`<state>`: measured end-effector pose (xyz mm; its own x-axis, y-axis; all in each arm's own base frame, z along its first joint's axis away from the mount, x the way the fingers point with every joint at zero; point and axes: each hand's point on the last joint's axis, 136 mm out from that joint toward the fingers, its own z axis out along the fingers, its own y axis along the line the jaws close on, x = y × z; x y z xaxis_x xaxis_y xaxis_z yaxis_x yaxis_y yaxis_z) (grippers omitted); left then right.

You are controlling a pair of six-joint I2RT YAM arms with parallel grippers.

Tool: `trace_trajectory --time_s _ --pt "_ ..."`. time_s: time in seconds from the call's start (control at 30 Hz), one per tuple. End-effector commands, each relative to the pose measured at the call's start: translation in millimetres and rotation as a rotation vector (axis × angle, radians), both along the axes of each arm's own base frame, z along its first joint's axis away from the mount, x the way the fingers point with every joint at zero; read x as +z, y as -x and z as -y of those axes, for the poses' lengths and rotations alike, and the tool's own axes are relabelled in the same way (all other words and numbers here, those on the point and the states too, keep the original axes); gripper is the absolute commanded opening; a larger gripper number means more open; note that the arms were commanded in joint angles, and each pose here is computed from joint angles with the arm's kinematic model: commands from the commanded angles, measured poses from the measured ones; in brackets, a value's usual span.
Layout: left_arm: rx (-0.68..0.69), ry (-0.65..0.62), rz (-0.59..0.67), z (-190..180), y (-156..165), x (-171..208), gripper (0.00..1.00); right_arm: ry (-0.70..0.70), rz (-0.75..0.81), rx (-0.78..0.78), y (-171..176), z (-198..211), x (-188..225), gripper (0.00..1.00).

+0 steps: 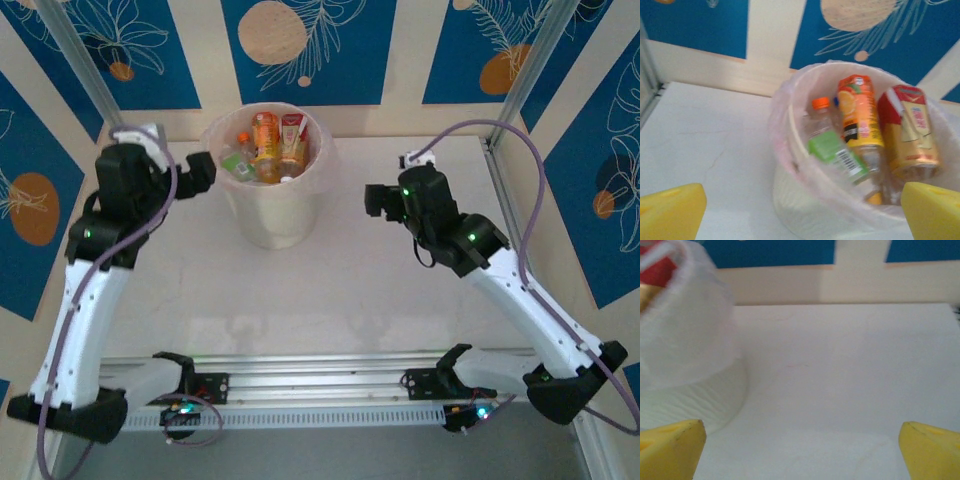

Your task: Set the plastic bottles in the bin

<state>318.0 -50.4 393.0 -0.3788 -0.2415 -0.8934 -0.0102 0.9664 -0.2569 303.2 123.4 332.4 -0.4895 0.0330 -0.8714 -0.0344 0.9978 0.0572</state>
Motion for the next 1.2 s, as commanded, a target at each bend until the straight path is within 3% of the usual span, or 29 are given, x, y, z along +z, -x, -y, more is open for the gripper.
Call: trace_trajectory --time_s 0.0,0.1,0.3,0.53,0.77,1.17 --pt "0.111 0.005 0.086 -21.6 4.4 -16.5 1.00 0.054 -0.038 -0.157 15.4 43.4 -20.4 0.99" --pt "0.145 0.001 0.098 -30.3 17.3 -48.9 1.00 0.036 -0.052 -0.238 25.1 68.6 -37.0 0.99" --pt "0.178 -0.124 0.087 -44.1 26.0 -110.7 0.99 -0.009 -0.046 -0.340 34.8 104.1 -77.0 0.99" --pt "0.227 -0.214 0.089 -55.7 21.4 -170.3 1.00 0.077 0.018 -0.326 26.6 119.7 -118.9 0.99" --pt "0.181 -0.288 0.115 -51.3 11.1 -208.7 1.00 0.114 0.041 -0.266 14.1 123.2 -166.3 0.99" --pt "0.108 -0.309 0.127 -53.5 -7.7 -249.0 1.00 -0.035 0.087 -0.230 -3.4 140.1 -201.8 0.99"
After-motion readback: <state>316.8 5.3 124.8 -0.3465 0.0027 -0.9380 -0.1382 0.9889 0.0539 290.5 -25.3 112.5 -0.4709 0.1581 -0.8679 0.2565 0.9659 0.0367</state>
